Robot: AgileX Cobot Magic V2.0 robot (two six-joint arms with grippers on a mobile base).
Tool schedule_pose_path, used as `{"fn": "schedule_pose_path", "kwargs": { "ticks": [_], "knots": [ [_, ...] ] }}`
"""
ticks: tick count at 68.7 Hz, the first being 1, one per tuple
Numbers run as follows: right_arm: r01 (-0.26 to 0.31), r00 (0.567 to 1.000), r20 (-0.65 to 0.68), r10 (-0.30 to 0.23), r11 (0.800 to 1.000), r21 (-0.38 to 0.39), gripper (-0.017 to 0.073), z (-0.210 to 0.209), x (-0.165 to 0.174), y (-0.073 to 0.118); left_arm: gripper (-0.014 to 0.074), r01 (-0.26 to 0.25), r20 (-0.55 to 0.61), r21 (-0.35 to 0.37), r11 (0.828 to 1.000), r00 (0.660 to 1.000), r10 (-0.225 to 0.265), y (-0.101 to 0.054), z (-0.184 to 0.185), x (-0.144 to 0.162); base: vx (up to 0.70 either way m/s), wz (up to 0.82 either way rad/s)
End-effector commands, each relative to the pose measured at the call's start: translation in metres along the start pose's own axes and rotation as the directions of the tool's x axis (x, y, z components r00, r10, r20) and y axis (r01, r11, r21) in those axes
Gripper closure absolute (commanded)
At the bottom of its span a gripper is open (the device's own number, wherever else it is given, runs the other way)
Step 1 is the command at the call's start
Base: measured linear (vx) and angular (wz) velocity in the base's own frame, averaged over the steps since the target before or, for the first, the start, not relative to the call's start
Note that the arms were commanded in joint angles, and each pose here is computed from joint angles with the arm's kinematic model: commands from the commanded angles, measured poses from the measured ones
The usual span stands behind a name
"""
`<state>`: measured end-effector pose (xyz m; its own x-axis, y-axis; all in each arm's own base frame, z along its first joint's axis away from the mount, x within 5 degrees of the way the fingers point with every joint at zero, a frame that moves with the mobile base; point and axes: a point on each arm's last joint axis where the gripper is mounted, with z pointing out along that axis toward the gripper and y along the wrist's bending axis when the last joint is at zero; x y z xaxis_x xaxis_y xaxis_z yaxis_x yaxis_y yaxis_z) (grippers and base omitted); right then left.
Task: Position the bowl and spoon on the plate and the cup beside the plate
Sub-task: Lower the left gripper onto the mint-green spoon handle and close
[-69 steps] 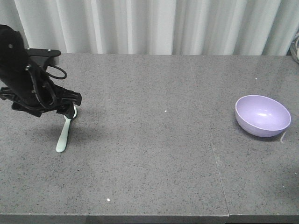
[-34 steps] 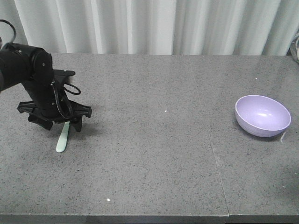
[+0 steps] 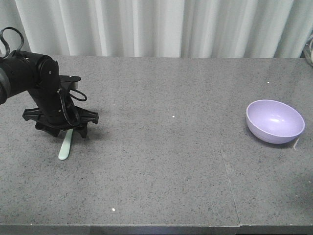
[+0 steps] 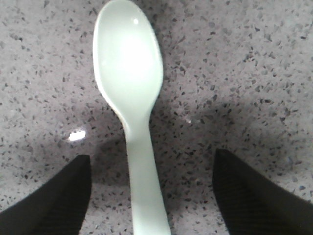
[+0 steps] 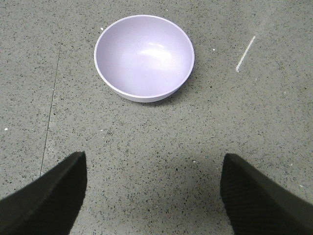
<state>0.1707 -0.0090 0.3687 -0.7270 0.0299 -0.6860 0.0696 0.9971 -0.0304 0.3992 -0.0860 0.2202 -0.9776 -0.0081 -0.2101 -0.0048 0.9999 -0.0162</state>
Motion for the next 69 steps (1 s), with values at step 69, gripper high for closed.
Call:
{"fn": "schedule_pose_path", "kwargs": {
  "ticks": [69],
  "knots": [
    [0.012,0.996,0.093,-0.013,1.000,0.011,0.0003,-0.010,-0.011,-0.001,0.0466,0.001,-0.013,-0.014,1.000,1.000,-0.001,-0.001,0.005,-0.004,0.00,0.00]
  ]
}}
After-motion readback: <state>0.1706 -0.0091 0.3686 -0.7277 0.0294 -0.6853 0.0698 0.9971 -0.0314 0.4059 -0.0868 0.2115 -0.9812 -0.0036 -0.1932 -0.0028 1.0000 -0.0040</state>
